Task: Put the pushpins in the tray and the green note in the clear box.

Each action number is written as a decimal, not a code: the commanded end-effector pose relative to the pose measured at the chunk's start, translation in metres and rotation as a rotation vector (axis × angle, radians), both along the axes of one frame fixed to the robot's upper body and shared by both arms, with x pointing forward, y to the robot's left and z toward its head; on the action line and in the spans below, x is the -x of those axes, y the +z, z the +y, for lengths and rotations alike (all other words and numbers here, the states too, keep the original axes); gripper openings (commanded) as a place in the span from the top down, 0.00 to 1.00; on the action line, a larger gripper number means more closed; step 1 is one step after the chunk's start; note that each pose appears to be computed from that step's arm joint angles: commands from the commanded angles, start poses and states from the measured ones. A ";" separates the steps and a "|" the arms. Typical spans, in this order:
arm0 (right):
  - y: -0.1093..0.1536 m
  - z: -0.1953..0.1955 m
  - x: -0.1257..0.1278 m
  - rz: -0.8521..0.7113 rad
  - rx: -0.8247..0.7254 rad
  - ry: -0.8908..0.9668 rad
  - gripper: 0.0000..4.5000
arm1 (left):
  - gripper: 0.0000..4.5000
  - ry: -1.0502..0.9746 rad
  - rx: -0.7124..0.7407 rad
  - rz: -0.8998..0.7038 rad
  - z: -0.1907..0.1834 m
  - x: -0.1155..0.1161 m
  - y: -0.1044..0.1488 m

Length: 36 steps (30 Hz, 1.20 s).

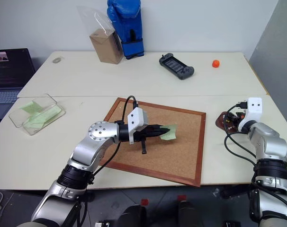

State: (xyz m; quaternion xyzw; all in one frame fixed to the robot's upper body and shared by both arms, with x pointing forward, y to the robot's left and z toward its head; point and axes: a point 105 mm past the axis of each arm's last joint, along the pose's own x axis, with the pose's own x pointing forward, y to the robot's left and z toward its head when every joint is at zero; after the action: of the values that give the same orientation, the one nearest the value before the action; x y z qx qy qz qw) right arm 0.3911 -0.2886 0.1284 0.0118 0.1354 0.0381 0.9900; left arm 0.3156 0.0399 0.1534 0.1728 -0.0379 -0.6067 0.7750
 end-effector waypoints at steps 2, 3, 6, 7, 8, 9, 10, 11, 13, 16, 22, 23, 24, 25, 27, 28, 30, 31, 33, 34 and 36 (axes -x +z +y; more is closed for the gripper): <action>0.028 -0.005 0.002 -0.091 0.033 -0.008 0.31 | 1.00 -0.005 0.020 -0.049 0.000 -0.002 0.013; 0.034 -0.003 0.004 -0.115 0.043 0.011 0.31 | 1.00 0.006 0.033 -0.044 0.001 -0.003 0.016; 0.050 0.016 0.017 -0.185 0.091 0.143 0.31 | 1.00 0.061 0.082 -0.018 0.008 -0.010 0.028; 0.054 0.026 0.023 -0.200 0.115 0.212 0.31 | 1.00 0.081 0.094 -0.010 0.013 -0.012 0.030; 0.057 0.043 0.033 -0.213 0.134 0.308 0.31 | 1.00 0.111 0.104 -0.003 0.019 -0.015 0.033; 0.060 0.058 0.042 -0.228 0.146 0.396 0.31 | 1.00 0.138 0.110 0.000 0.025 -0.018 0.035; 0.065 0.076 0.053 -0.247 0.146 0.492 0.31 | 1.00 0.177 0.116 0.001 0.034 -0.021 0.037; 0.070 0.091 0.064 -0.266 0.134 0.575 0.31 | 1.00 0.214 0.126 0.002 0.042 -0.024 0.040; 0.083 0.121 0.081 -0.318 0.118 0.705 0.31 | 1.00 0.324 0.166 0.002 0.066 -0.032 0.050; 0.099 0.159 0.105 -0.386 0.064 0.877 0.31 | 1.00 0.532 0.260 0.000 0.110 -0.041 0.070; 0.111 0.211 0.128 -0.444 -0.025 1.048 0.31 | 1.00 1.079 0.392 -0.065 0.218 -0.049 0.085; 0.113 0.218 0.130 -0.452 -0.041 1.064 0.31 | 1.00 1.169 0.393 -0.094 0.236 -0.049 0.088; 0.115 0.226 0.131 -0.460 -0.057 1.077 0.31 | 1.00 1.247 0.394 -0.109 0.253 -0.049 0.089; 0.116 0.232 0.130 -0.466 -0.067 1.089 0.31 | 1.00 1.315 0.399 -0.117 0.269 -0.049 0.091; 0.117 0.239 0.127 -0.480 -0.069 1.112 0.31 | 1.00 1.474 0.413 -0.134 0.302 -0.050 0.094; 0.117 0.240 0.126 -0.487 -0.069 1.118 0.31 | 1.00 1.558 0.421 -0.138 0.320 -0.049 0.093; 0.117 0.242 0.123 -0.495 -0.071 1.123 0.31 | 1.00 1.658 0.428 -0.137 0.343 -0.047 0.088; 0.116 0.243 0.123 -0.498 -0.071 1.125 0.31 | 1.00 1.682 0.421 -0.143 0.350 -0.047 0.086; 0.115 0.243 0.122 -0.503 -0.073 1.126 0.31 | 1.00 1.714 0.415 -0.145 0.361 -0.048 0.082; 0.114 0.243 0.122 -0.504 -0.075 1.127 0.31 | 1.00 1.732 0.427 -0.139 0.367 -0.050 0.079; 0.111 0.242 0.121 -0.505 -0.075 1.127 0.31 | 1.00 1.754 0.453 -0.114 0.377 -0.055 0.074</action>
State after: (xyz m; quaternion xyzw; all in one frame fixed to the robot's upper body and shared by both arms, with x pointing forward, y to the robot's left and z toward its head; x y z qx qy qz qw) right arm 0.2744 -0.0470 0.2353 -0.0303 -0.0988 0.5556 0.8250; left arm 0.3704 0.4059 0.2069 0.0085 -0.0130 0.2169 0.9761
